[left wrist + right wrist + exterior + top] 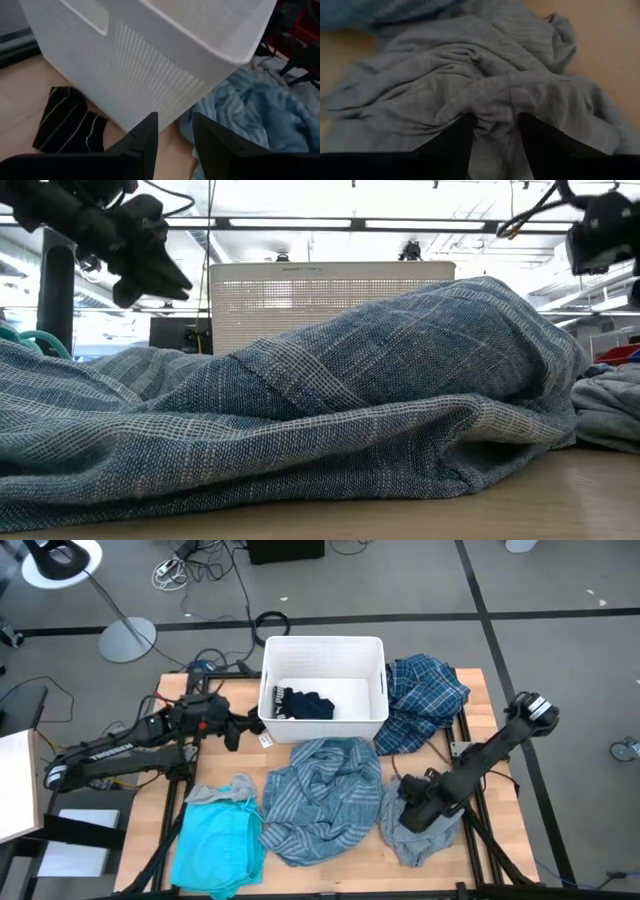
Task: Sort clothes
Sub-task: Put the gray shirt into the white laundry bin
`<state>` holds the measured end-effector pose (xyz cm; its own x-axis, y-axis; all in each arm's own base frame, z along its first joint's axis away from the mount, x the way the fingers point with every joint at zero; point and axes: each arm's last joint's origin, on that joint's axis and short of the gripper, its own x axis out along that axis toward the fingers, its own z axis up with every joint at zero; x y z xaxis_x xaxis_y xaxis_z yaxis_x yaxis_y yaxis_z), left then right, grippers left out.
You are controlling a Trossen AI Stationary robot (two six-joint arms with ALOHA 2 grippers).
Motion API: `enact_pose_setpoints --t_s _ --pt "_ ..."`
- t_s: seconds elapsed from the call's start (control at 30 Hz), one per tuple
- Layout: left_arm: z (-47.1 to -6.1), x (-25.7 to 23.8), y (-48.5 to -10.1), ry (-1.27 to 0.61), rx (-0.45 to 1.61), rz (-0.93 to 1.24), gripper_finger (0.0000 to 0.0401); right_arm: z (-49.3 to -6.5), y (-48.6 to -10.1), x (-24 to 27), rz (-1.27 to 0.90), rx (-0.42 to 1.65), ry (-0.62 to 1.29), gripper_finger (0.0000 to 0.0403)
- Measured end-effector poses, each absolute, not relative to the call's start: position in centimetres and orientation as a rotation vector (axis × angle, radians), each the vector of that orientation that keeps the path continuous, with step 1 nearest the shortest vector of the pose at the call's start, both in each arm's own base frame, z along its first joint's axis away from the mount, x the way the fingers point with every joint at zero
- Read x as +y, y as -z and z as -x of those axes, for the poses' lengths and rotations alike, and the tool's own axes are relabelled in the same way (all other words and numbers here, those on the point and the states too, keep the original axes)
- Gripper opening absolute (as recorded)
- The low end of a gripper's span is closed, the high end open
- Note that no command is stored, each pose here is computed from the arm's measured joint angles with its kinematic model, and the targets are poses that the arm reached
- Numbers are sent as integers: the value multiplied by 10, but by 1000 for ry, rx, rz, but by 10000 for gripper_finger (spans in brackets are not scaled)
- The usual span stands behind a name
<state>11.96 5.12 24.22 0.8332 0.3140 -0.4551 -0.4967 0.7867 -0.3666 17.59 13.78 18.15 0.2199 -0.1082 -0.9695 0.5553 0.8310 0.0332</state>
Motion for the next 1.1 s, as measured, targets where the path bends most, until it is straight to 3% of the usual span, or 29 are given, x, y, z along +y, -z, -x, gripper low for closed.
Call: enact_pose_setpoints --t_s 0.1,0.23,0.33,0.53,0.7,0.87,1.1 --pt "-120 51 -230 -457 410 535 127 -186 -163 146 -369 1323 450 133" --pt "-123 48 -213 -437 411 565 127 -191 -151 149 -368 1402 425 25" --pt "-126 45 -200 -411 393 586 127 -190 -160 149 -367 1436 467 14" --pt "-129 41 -185 -374 342 596 127 -188 -243 144 -307 1382 553 5" --pt "-129 39 -172 -355 304 597 127 -186 -324 134 -247 1201 584 3" --pt "-129 38 -164 -350 291 603 127 -197 -388 120 -169 927 502 2" --pt "-129 38 -166 -345 272 594 127 -213 -460 76 -18 576 577 1"
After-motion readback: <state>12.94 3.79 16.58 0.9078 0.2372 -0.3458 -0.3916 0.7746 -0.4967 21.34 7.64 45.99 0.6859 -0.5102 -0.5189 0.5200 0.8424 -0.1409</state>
